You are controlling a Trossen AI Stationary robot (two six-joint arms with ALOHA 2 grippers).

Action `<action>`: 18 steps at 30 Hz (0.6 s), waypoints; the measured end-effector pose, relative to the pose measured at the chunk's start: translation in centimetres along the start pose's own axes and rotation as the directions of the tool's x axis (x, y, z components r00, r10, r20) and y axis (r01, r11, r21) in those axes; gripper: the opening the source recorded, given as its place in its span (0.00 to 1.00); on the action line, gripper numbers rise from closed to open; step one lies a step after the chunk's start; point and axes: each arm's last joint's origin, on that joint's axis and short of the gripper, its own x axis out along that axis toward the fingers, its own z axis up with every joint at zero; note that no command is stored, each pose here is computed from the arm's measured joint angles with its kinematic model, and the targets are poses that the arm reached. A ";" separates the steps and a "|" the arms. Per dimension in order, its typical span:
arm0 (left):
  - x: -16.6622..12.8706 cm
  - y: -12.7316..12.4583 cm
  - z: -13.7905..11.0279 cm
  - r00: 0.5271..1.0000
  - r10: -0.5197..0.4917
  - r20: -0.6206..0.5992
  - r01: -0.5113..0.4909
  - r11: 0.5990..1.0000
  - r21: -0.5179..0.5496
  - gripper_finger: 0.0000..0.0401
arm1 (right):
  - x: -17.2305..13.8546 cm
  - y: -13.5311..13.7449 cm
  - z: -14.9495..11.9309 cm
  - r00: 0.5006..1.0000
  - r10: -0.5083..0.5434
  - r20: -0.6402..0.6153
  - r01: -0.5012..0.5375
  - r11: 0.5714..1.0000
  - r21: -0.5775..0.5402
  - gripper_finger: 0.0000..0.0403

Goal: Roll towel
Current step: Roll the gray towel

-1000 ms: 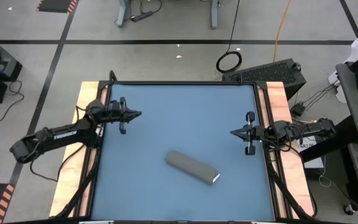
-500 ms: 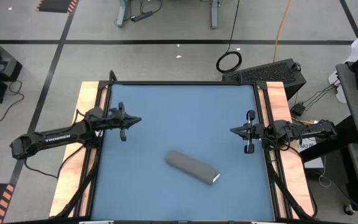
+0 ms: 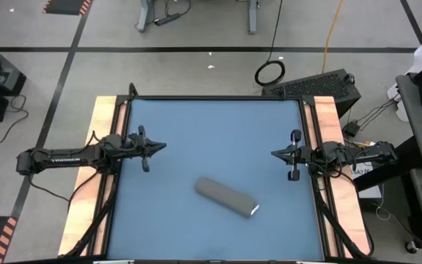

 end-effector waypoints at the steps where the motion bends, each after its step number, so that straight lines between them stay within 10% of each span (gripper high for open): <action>1: 0.0 -0.2 0.0 1.000 -0.001 0.001 0.001 1.000 0.003 0.00 | 0.0 0.0 0.0 1.000 0.000 0.000 0.000 1.000 0.000 0.00; 18: -1.6 -1.3 0.3 0.995 -0.070 0.069 0.068 0.997 0.039 0.00 | 0.0 0.0 0.0 1.000 0.001 -0.001 -0.001 1.000 0.006 0.00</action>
